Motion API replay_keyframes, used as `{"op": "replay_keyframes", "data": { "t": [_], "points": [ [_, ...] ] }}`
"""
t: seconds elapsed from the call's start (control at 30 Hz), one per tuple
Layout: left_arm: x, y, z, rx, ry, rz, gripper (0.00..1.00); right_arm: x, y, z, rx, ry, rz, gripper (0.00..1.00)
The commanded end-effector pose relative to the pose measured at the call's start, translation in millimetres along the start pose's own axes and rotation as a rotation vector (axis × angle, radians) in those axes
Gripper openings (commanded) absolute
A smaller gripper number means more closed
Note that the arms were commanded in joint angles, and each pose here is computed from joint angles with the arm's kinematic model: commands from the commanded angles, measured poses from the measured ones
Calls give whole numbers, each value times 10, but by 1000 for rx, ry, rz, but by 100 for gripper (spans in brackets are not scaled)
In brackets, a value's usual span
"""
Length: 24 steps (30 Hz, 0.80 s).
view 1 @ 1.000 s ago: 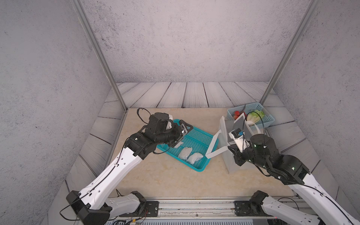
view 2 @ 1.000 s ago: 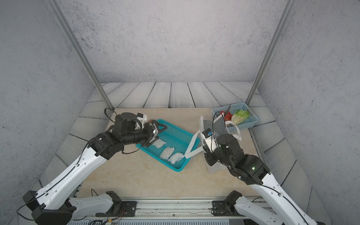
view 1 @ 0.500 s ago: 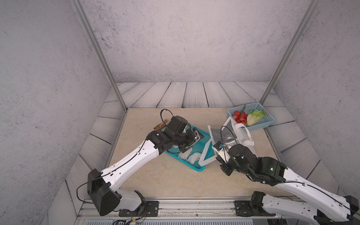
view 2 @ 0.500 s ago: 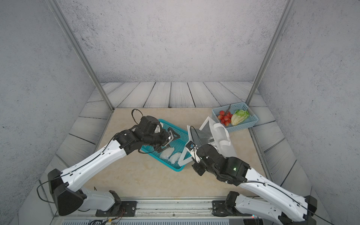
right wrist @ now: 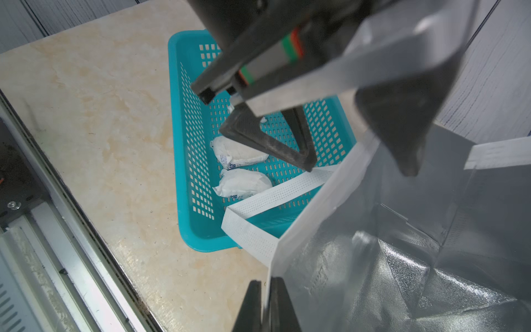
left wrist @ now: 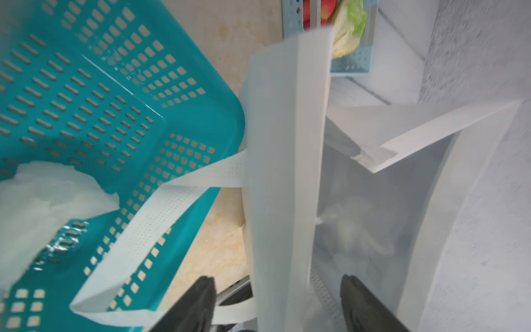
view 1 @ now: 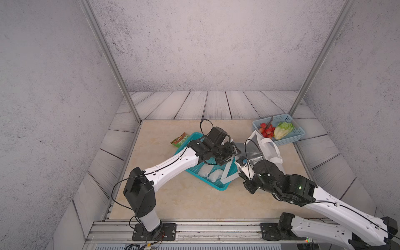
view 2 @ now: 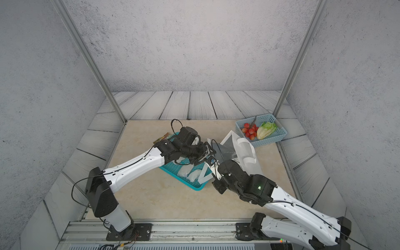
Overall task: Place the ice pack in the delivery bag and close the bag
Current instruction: Pick up the delivery bag from the center of the board.
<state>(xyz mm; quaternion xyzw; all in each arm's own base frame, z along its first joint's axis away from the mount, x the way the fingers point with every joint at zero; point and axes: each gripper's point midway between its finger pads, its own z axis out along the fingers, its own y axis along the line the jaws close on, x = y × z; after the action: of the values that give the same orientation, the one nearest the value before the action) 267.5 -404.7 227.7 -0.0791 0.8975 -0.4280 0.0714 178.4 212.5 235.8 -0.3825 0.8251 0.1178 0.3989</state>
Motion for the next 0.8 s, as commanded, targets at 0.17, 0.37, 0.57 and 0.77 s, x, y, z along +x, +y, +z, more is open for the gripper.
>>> {"op": "replay_keyframes", "data": {
  "t": [0.17,0.37,0.57,0.77],
  "points": [
    [131,-66,198,15,82,27,15,-33,27,-111,-26,-20,-21,28],
    [47,-392,-351,115,12,161,0,-744,192,-1146,-230,-225,-72,69],
    [-154,-551,-1755,117,-239,407,0,-1894,-166,-2544,-166,-579,-20,80],
    [-214,400,-3116,-387,-441,598,0,-1861,-786,-2132,220,-541,156,99]
  ]
}}
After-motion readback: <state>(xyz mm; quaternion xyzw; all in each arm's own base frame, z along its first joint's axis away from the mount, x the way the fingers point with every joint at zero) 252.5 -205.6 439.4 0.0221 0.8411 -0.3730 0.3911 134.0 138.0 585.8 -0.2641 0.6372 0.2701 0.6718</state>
